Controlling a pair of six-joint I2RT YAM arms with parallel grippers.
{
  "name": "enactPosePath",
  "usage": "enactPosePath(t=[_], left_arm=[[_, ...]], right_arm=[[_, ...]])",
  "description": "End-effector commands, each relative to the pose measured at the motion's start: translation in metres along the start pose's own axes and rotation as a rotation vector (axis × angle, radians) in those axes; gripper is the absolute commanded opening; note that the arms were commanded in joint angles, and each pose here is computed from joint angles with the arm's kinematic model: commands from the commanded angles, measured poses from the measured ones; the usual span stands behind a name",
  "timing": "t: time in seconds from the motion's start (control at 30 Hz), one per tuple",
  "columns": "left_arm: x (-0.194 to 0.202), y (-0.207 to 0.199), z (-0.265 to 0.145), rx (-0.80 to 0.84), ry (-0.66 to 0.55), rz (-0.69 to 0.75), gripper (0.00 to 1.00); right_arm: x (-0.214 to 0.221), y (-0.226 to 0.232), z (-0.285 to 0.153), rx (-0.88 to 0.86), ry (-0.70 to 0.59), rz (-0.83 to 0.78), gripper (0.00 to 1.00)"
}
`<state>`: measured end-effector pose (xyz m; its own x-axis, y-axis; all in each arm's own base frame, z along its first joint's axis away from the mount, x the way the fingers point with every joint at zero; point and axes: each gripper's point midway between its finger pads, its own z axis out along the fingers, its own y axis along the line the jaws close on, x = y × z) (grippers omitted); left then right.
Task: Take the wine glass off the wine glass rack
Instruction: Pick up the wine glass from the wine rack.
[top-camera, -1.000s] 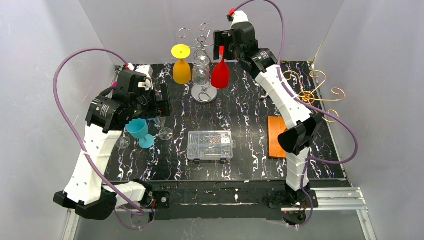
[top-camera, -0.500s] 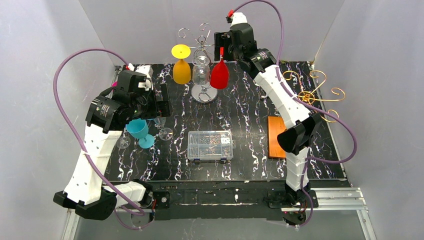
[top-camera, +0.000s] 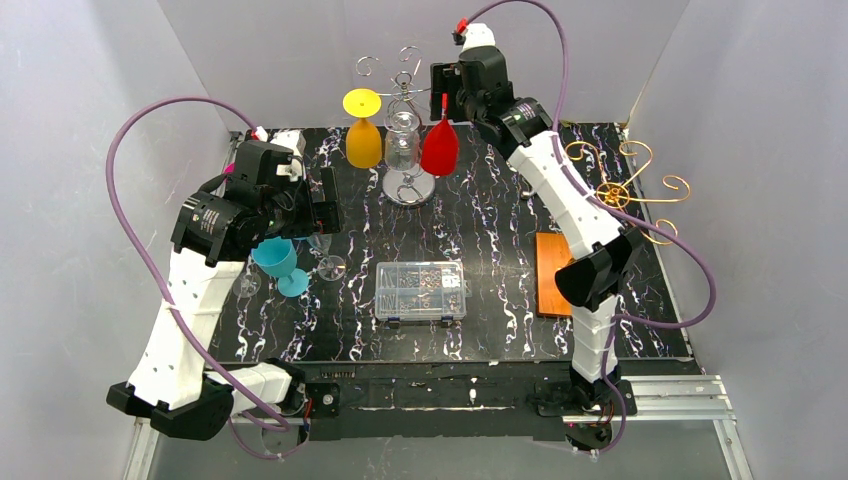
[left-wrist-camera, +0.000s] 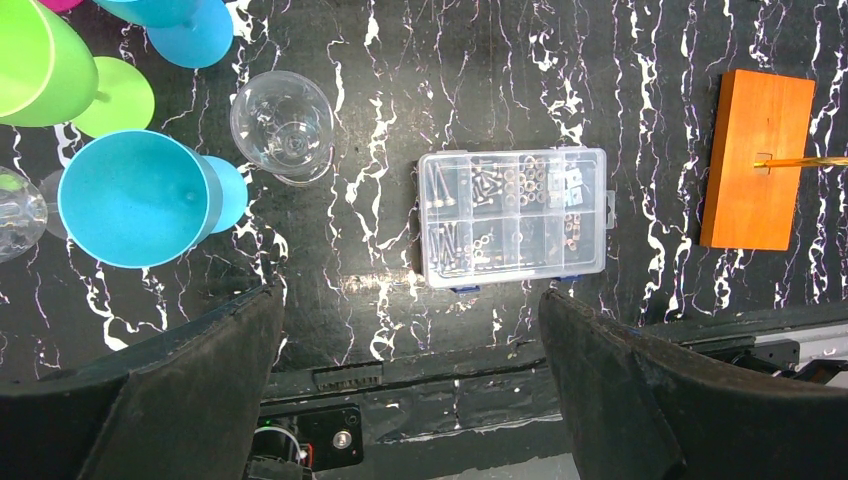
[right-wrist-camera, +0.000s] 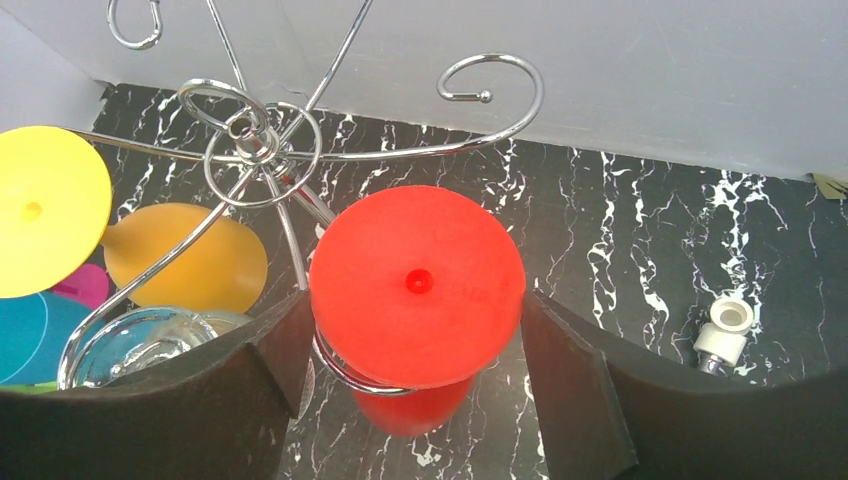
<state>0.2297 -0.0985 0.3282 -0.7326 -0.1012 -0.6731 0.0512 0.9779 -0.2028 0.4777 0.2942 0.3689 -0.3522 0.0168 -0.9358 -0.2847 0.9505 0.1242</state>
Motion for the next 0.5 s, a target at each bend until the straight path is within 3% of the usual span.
enactPosePath(t=[0.0,0.47], left_arm=[[-0.001,0.004,-0.009,-0.012,-0.015,0.013,0.98],[0.000,0.005,-0.008,-0.015,-0.013,0.013,0.98]], right_arm=[[-0.052,-0.002,-0.037,-0.003,-0.143,0.025,0.74],[-0.045,0.000,-0.051,-0.026,-0.118,0.025,0.73]])
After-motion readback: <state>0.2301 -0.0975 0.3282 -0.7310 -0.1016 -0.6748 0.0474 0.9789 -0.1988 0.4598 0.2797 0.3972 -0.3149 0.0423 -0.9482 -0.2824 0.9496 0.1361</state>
